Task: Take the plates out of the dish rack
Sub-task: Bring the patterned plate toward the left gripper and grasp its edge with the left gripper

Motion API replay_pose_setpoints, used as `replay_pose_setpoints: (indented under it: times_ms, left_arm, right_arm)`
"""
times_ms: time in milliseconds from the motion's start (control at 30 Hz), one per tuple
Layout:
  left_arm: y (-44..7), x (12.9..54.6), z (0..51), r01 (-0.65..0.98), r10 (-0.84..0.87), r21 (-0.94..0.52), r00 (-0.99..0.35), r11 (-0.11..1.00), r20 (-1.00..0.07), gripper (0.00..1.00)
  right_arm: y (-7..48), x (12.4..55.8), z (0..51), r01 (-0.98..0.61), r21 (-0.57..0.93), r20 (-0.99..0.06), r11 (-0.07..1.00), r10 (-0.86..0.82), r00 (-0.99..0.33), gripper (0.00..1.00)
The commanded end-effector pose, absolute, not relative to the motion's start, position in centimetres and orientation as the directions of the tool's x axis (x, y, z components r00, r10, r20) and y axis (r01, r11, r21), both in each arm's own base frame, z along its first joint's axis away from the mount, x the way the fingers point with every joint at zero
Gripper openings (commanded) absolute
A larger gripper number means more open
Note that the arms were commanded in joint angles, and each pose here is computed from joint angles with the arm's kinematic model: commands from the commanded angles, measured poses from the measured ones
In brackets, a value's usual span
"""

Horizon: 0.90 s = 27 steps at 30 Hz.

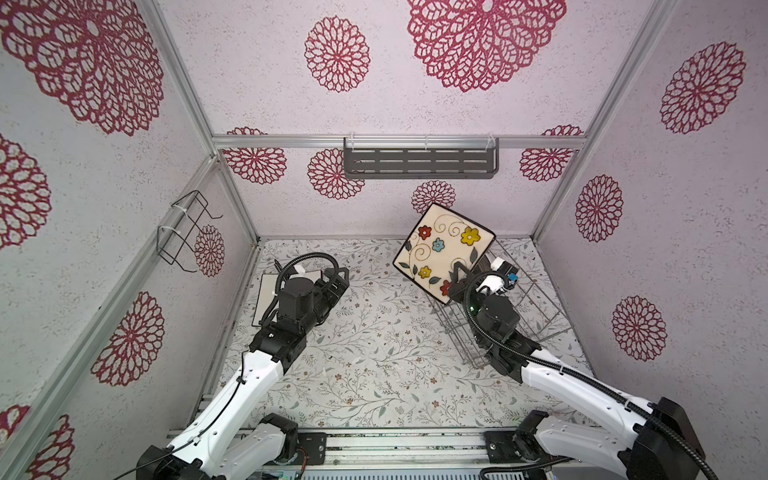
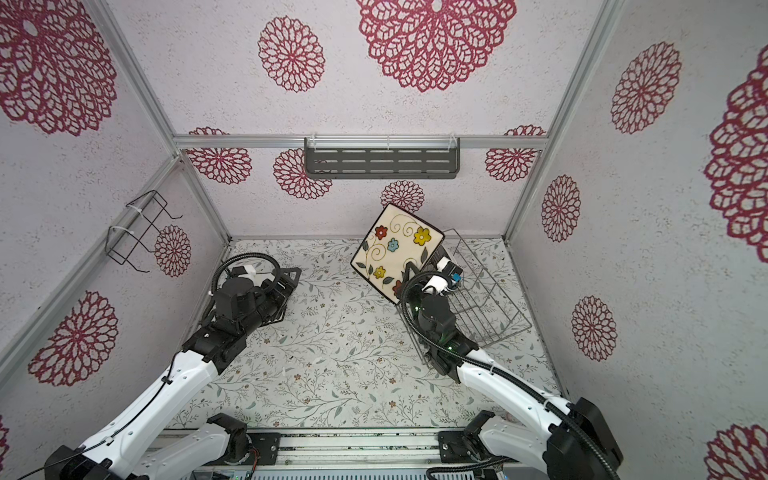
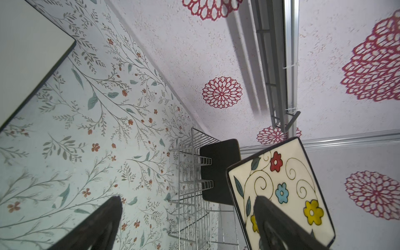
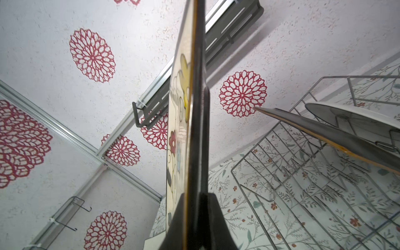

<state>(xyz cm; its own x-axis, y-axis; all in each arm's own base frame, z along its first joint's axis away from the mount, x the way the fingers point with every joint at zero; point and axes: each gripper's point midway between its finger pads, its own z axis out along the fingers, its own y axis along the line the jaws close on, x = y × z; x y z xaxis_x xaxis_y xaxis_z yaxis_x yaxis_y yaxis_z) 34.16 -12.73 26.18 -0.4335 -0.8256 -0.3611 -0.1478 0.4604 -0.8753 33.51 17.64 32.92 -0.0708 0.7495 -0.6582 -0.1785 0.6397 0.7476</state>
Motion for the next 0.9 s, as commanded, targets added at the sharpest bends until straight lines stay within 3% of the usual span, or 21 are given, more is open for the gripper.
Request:
replay_pose_setpoints:
  times_ms: [0,533,733,867]
  left_arm:
    - [-13.2,34.7,28.5,-0.066,-0.868,-0.936,-0.402,0.345,-0.292,1.0]
    - [-18.1,35.8,29.2,0.065,-0.857,-0.964,-0.445,0.257,-0.259,0.99]
    - [-21.0,36.7,29.2,0.108,-0.834,-0.967,-0.489,0.231,-0.254,0.98]
    - [-23.1,37.0,29.3,0.157,-0.81,-0.956,-0.509,0.246,-0.292,0.95]
  right_arm:
    - [14.9,30.8,43.7,-0.455,0.837,-0.296,0.304,0.951,0.091,0.0]
    - [18.8,31.7,43.0,-0.489,0.857,-0.2,0.16,0.979,-0.029,0.0]
    - [19.6,31.4,42.5,-0.481,0.867,-0.178,0.131,0.983,-0.054,0.0]
    - [20.1,31.1,42.3,-0.453,0.875,-0.209,0.17,0.977,-0.037,0.0]
